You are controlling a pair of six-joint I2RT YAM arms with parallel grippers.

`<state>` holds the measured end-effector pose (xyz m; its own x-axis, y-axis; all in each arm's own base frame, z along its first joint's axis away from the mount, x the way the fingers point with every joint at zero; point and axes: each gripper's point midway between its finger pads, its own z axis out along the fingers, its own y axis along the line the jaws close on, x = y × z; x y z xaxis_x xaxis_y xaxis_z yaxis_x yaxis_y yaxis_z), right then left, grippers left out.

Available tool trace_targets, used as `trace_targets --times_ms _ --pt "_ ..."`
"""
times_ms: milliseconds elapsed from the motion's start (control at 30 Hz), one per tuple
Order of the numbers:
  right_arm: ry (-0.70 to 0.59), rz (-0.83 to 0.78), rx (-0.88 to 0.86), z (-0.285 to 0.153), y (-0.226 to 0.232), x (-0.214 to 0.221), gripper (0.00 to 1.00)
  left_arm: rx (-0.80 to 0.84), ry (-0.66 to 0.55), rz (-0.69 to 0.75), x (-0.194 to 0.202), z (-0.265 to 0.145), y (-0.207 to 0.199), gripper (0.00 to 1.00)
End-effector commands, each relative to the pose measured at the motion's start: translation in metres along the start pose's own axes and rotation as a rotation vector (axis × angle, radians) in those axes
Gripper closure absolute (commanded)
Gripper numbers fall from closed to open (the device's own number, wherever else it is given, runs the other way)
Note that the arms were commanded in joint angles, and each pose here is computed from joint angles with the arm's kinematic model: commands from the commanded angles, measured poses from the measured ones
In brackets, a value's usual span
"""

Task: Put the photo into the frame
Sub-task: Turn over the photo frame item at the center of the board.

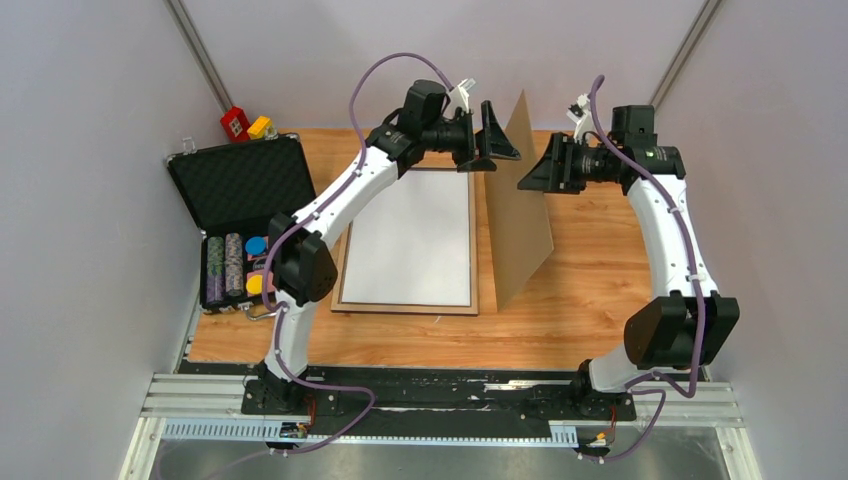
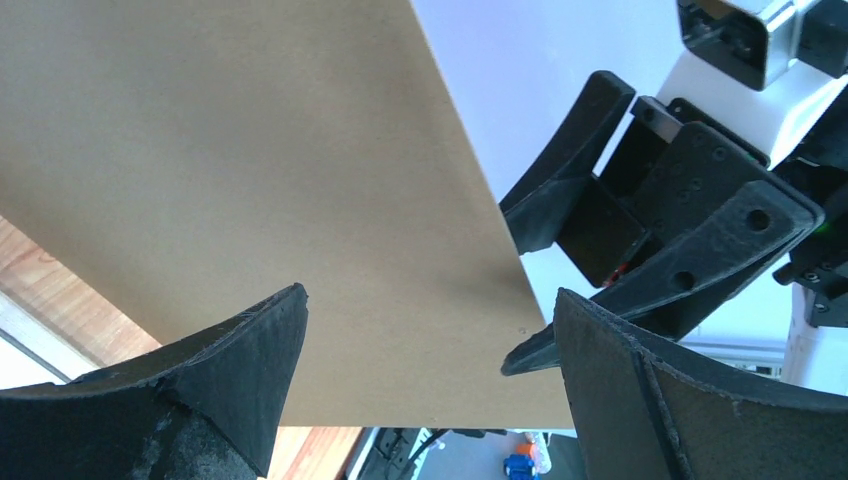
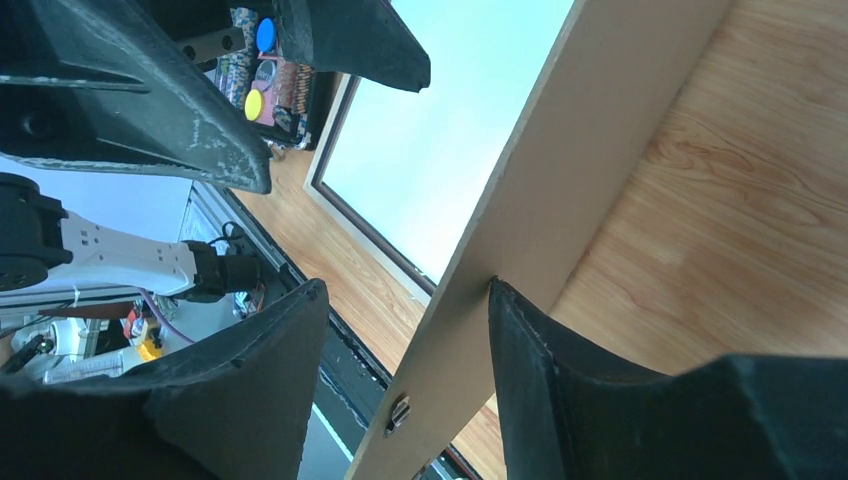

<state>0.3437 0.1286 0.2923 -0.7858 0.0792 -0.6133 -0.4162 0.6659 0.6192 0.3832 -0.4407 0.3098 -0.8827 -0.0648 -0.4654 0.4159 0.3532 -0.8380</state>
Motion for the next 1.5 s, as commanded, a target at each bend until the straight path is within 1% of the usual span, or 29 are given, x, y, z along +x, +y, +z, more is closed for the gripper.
trace_targets --times_ms 0,233,433,733,967,1467 --pt "-0.021 -0.093 -0.075 0.0 0.03 -0.004 0.41 0.059 -0.056 0.077 -0.013 -0.019 -0.041 0.0" --pt "0.016 -0.113 -0.124 0.012 0.042 0.005 0.41 0.078 -0.054 0.039 -0.013 -0.012 -0.038 0.0" --pt "0.04 -0.11 -0.155 0.022 0.046 0.014 0.41 0.062 -0.052 0.033 -0.011 -0.012 -0.033 0.0" --pt "0.057 -0.105 -0.234 0.022 0.056 0.024 0.4 -0.01 -0.037 0.008 -0.001 -0.007 -0.007 0.0" --pt "0.075 -0.1 -0.315 0.022 0.067 0.03 0.38 -0.058 -0.053 0.021 -0.003 -0.014 -0.001 0.0" --pt "0.087 -0.113 -0.353 0.022 0.078 0.032 0.33 -0.116 -0.088 0.051 -0.008 -0.038 0.002 0.0"
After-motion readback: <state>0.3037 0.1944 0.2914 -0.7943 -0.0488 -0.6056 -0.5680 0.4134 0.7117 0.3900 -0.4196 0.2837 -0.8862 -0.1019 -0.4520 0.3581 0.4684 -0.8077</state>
